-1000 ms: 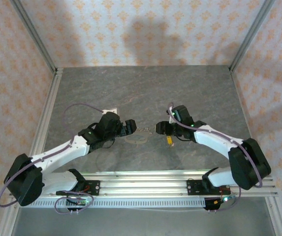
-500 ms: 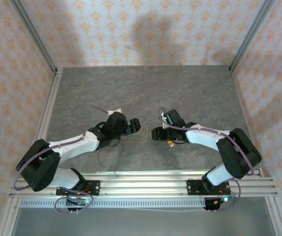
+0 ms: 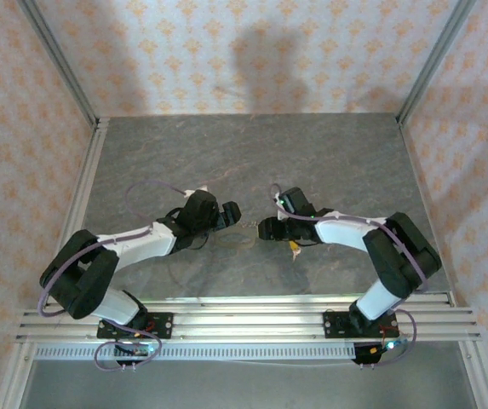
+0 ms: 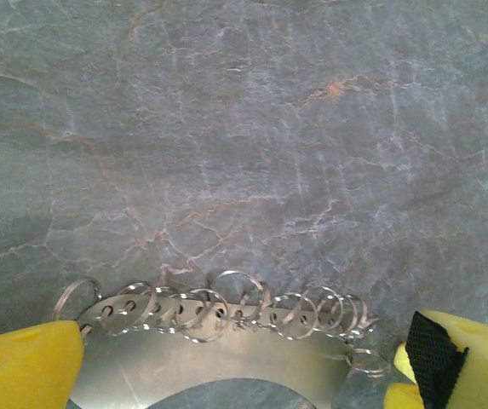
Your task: Put the keys on the keyring
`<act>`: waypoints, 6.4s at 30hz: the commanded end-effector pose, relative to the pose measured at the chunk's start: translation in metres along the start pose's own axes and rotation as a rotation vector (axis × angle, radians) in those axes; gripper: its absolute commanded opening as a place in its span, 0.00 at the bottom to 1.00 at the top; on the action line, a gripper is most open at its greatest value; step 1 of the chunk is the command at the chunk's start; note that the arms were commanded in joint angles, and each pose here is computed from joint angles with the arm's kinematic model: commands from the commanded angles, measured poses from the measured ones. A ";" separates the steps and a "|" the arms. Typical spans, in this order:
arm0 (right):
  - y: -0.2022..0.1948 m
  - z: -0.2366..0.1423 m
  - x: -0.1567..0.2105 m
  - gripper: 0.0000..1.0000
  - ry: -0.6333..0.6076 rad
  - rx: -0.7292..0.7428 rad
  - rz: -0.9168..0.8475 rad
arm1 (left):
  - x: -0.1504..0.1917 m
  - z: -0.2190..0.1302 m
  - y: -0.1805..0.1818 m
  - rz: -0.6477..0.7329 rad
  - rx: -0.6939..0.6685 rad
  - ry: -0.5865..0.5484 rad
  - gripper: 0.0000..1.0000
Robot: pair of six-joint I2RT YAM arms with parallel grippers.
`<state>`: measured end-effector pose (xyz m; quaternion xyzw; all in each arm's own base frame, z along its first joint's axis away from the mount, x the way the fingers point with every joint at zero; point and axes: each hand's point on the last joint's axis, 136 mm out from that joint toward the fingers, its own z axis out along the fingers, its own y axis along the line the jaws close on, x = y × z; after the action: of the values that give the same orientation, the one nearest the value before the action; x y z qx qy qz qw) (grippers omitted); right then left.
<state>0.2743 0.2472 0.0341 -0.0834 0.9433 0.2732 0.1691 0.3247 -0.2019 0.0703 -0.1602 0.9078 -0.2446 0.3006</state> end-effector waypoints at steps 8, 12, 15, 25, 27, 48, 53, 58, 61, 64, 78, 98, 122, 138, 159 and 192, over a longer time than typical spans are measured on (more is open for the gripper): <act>0.021 0.003 -0.021 0.50 -0.031 -0.063 -0.028 | -0.023 0.016 -0.010 0.008 0.019 -0.031 0.99; 0.025 0.005 -0.021 0.49 -0.023 -0.074 -0.030 | -0.030 0.023 -0.011 0.014 0.014 -0.030 0.99; 0.026 0.007 -0.019 0.49 -0.015 -0.079 -0.031 | -0.034 0.029 -0.011 0.015 0.013 -0.027 0.99; 0.026 0.010 -0.015 0.47 -0.002 -0.080 -0.033 | -0.051 0.042 -0.017 0.033 0.014 -0.023 0.99; 0.025 0.009 -0.016 0.47 -0.004 -0.071 -0.037 | -0.057 0.038 -0.023 0.040 0.028 -0.024 0.99; 0.021 0.006 -0.009 0.41 0.029 -0.046 -0.106 | -0.025 -0.048 -0.039 0.053 0.104 0.016 0.98; 0.021 0.007 -0.007 0.37 0.034 -0.048 -0.096 | -0.020 -0.047 -0.035 0.048 0.098 0.020 0.99; 0.020 0.009 -0.005 0.34 0.042 -0.046 -0.093 | -0.018 -0.046 -0.035 0.044 0.103 0.017 0.98; 0.018 0.010 -0.004 0.34 0.049 -0.040 -0.095 | -0.020 -0.046 -0.036 0.045 0.105 0.013 0.98; 0.015 0.011 -0.001 0.33 0.058 -0.029 -0.099 | -0.020 -0.046 -0.036 0.047 0.107 0.013 0.98; 0.003 0.010 0.005 0.31 0.063 0.019 -0.121 | -0.020 -0.043 -0.037 0.038 0.117 0.010 0.99; 0.012 0.014 -0.002 0.25 0.056 -0.015 -0.125 | -0.019 -0.039 -0.039 0.033 0.124 0.010 0.99; 0.016 0.012 -0.010 0.25 0.046 -0.014 -0.145 | -0.016 -0.032 -0.040 0.035 0.134 0.027 0.99; 0.014 0.015 -0.011 0.21 0.048 -0.008 -0.148 | -0.016 -0.030 -0.041 0.032 0.139 0.028 0.99; 0.030 -0.009 -0.026 0.00 0.011 -0.019 -0.197 | -0.029 -0.040 -0.035 -0.009 0.055 -0.006 1.00; 0.189 -0.225 -0.166 0.00 -0.552 -0.584 -0.382 | -0.139 -0.181 -0.152 0.251 0.540 -0.289 0.72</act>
<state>0.3341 0.2969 0.3200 -0.2127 0.7686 0.4531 0.3984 0.3439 -0.1999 0.2948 -0.0334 0.8173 -0.3756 0.4357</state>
